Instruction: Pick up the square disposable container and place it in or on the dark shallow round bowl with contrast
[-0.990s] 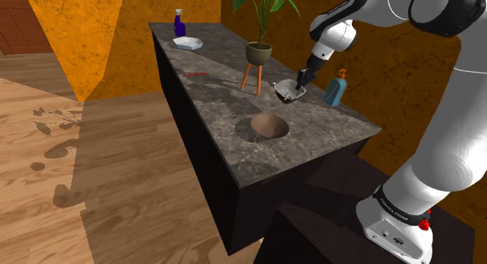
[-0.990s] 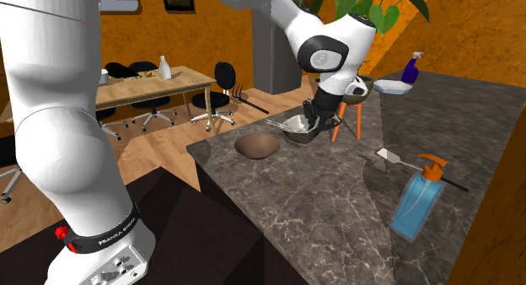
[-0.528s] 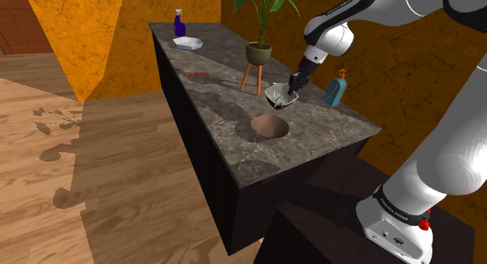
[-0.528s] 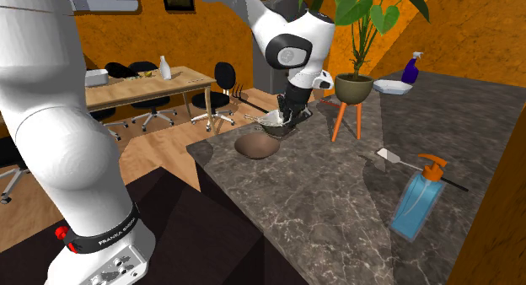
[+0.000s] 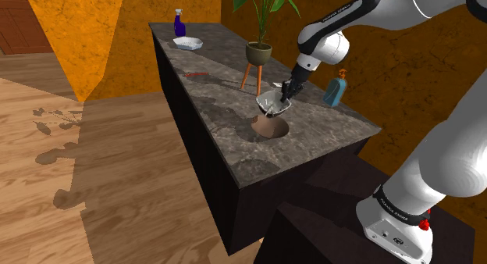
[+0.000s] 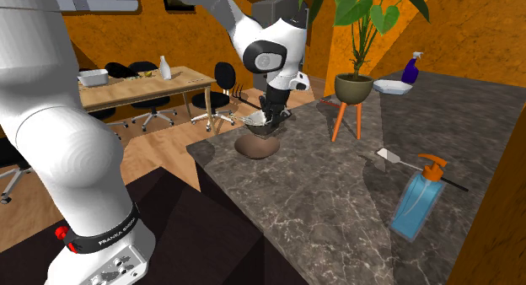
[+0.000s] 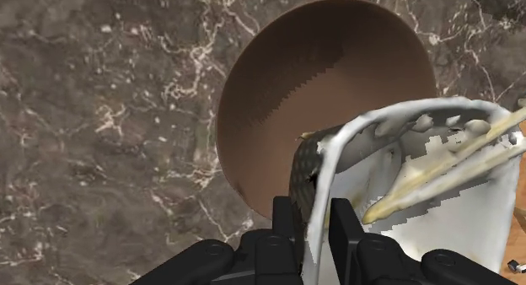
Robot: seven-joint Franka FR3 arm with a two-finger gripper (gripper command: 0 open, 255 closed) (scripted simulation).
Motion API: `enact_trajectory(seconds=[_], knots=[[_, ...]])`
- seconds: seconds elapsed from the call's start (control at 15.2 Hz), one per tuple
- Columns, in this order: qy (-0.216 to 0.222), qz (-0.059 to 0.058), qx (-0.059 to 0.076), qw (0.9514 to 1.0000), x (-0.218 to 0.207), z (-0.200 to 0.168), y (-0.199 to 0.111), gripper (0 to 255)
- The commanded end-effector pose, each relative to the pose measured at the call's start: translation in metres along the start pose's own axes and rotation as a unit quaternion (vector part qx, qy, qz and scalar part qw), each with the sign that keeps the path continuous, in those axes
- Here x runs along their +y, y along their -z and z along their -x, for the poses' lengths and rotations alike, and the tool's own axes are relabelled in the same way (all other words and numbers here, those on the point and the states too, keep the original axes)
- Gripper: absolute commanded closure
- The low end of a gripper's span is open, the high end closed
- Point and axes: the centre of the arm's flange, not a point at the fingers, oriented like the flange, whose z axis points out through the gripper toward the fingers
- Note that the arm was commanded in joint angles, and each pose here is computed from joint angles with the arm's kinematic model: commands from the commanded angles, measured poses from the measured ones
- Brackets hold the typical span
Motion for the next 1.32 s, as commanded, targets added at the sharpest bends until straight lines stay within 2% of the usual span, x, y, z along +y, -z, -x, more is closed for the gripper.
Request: enact_trajectory(seconds=[0.0, 0.66, 1.12, 1.19, 1.25], knots=[[0.000, 0.000, 0.001, 1.0000, 0.002, 0.002, -0.011, 255], [0.000, 0.000, 0.001, 1.0000, 0.017, 0.007, -0.060, 255], [0.000, 0.000, 0.001, 1.0000, 0.017, 0.007, -0.060, 255], [0.000, 0.000, 0.001, 1.0000, 0.017, 0.007, -0.060, 0], [0.000, 0.000, 0.001, 1.0000, 0.017, 0.007, -0.060, 0]])
